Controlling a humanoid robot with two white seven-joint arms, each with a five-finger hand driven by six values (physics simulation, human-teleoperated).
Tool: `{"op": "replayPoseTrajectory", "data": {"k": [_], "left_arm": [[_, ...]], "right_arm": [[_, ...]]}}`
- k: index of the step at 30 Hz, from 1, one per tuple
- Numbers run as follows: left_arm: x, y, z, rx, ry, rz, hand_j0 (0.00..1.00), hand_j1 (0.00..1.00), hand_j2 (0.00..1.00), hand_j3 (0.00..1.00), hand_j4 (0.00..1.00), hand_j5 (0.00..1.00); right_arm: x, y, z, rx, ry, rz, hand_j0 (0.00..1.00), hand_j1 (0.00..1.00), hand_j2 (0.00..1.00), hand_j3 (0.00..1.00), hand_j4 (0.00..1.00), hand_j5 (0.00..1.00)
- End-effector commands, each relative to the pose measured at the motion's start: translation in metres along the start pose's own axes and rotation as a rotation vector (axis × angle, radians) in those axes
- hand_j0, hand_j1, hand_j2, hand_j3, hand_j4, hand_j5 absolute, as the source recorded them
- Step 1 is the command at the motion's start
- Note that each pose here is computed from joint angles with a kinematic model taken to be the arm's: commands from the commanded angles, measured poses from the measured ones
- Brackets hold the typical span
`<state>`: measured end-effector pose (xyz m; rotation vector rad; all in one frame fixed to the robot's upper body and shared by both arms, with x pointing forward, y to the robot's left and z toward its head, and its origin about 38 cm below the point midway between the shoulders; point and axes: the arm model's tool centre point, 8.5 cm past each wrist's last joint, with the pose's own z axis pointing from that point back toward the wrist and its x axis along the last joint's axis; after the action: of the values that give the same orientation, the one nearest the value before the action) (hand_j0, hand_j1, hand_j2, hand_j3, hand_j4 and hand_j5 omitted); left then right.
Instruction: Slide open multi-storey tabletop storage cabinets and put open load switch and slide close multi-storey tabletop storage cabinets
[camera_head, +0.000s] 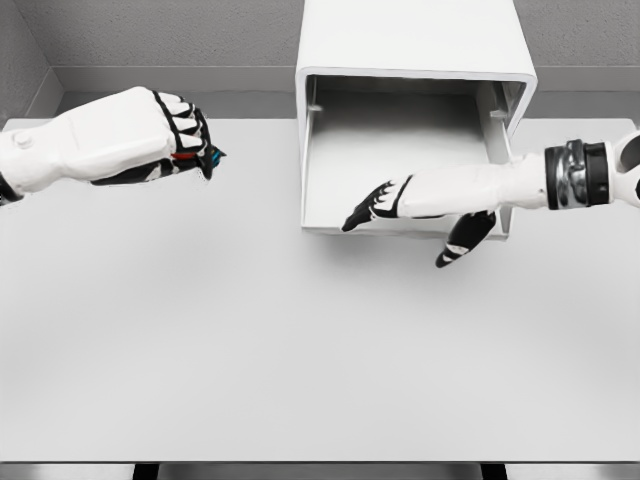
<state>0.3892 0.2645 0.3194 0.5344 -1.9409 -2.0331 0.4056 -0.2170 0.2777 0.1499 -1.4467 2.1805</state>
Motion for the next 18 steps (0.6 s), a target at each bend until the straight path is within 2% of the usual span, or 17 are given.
{"op": "replayPoseTrajectory", "data": {"k": [1, 5, 8, 13, 14, 15, 18], "left_arm": [[0.012, -0.017, -0.019, -0.003, -0.052, 0.048, 0.39, 0.39, 0.39, 0.39, 0.39, 0.39], [0.021, -0.008, -0.047, 0.034, -0.114, 0.031, 0.39, 0.39, 0.39, 0.39, 0.39, 0.39], [0.025, -0.003, -0.058, 0.023, -0.139, 0.016, 0.39, 0.39, 0.39, 0.39, 0.39, 0.39], [0.033, 0.005, -0.077, 0.053, -0.182, 0.013, 0.39, 0.39, 0.39, 0.39, 0.39, 0.39], [0.037, 0.010, -0.085, 0.070, -0.200, 0.007, 0.39, 0.39, 0.39, 0.39, 0.39, 0.39], [0.045, 0.004, -0.096, 0.063, -0.226, 0.007, 0.39, 0.39, 0.39, 0.39, 0.39, 0.39], [0.058, 0.007, -0.121, 0.088, -0.266, -0.013, 0.39, 0.39, 0.39, 0.39, 0.39, 0.39]], "right_arm": [[0.008, 0.007, 0.008, 0.008, -0.086, 0.055, 1.00, 1.00, 1.00, 1.00, 1.00, 1.00], [0.006, 0.017, 0.010, 0.029, -0.077, 0.034, 1.00, 1.00, 1.00, 1.00, 1.00, 1.00], [0.003, 0.020, 0.019, 0.031, -0.055, 0.027, 1.00, 1.00, 1.00, 1.00, 1.00, 1.00], [0.001, 0.023, 0.022, 0.036, -0.044, 0.020, 1.00, 1.00, 1.00, 1.00, 1.00, 1.00], [0.001, 0.022, 0.023, 0.034, -0.043, 0.023, 1.00, 1.00, 1.00, 1.00, 1.00, 1.00], [0.001, 0.024, 0.024, 0.037, -0.041, 0.019, 1.00, 1.00, 1.00, 1.00, 1.00, 1.00], [0.002, 0.023, 0.029, 0.036, -0.032, 0.025, 1.00, 1.00, 1.00, 1.00, 1.00, 1.00]]}}
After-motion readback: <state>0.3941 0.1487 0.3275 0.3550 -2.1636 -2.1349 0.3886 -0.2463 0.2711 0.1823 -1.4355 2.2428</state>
